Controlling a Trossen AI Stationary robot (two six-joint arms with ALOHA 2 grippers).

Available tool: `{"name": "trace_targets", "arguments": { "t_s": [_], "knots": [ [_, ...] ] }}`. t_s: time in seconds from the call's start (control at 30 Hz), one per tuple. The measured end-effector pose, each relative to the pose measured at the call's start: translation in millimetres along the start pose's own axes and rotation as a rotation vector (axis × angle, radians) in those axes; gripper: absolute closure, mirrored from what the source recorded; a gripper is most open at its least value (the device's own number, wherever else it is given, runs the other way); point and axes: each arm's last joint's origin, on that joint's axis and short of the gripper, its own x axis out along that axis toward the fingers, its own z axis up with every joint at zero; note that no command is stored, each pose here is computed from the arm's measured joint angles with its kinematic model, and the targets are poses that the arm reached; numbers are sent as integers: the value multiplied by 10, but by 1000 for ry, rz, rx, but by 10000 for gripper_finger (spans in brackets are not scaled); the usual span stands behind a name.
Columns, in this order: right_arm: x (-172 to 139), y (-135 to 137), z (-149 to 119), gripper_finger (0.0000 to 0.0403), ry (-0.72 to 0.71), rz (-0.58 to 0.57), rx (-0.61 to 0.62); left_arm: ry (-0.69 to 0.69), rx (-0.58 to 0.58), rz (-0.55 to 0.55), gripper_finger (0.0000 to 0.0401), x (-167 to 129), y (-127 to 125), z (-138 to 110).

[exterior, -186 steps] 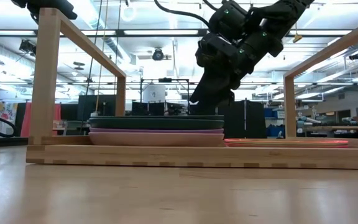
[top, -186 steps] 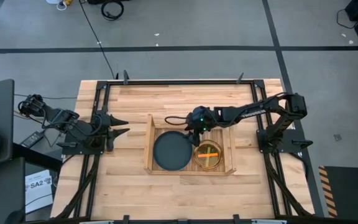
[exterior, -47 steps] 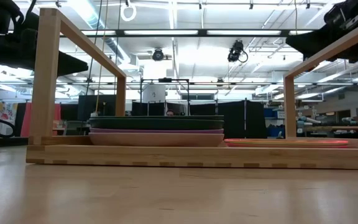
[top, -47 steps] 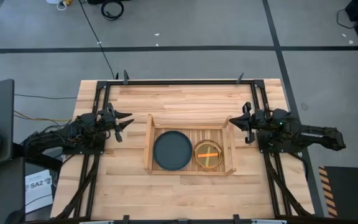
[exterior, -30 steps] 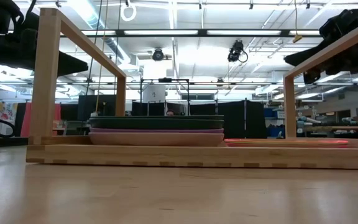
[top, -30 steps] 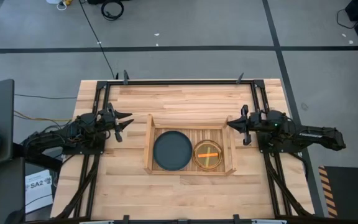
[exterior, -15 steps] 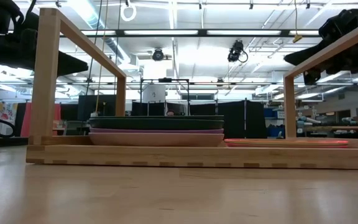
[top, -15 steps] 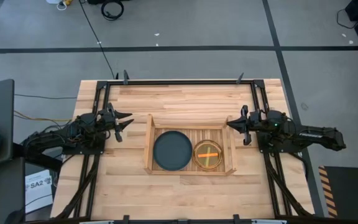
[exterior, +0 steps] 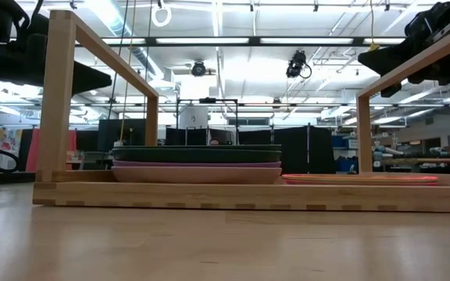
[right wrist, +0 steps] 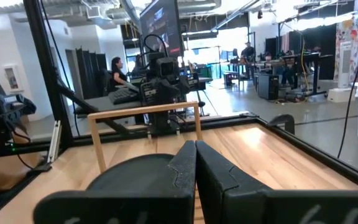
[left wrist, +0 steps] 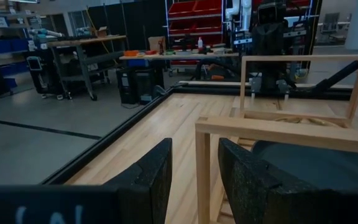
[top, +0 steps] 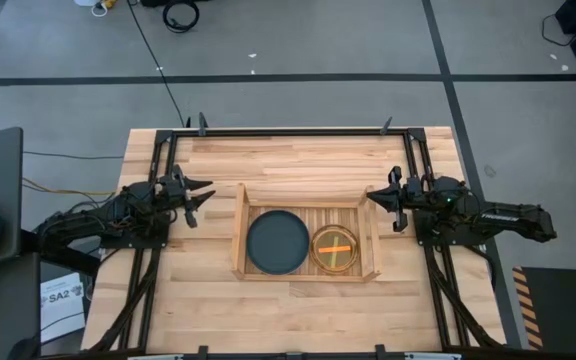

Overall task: Place and stack plates onto a shelf
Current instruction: Return to Home Position

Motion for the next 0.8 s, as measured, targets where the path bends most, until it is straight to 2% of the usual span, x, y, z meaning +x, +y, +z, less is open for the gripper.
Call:
{"name": "trace_targets", "arguments": {
  "t_s": [0.53, 0.67, 0.8],
  "knots": [
    [0, -1, -3, 392, 3, 0, -29, -16, -3, 1, 264, -2, 2, 22],
    [-6, -12, -109, 392, 112, -10, -23, -18, -3, 1, 264, -3, 2, 27],
    [-10, -16, -123, 392, 139, -22, -22, -18, -3, 1, 264, -3, 2, 28]
  ]
}}
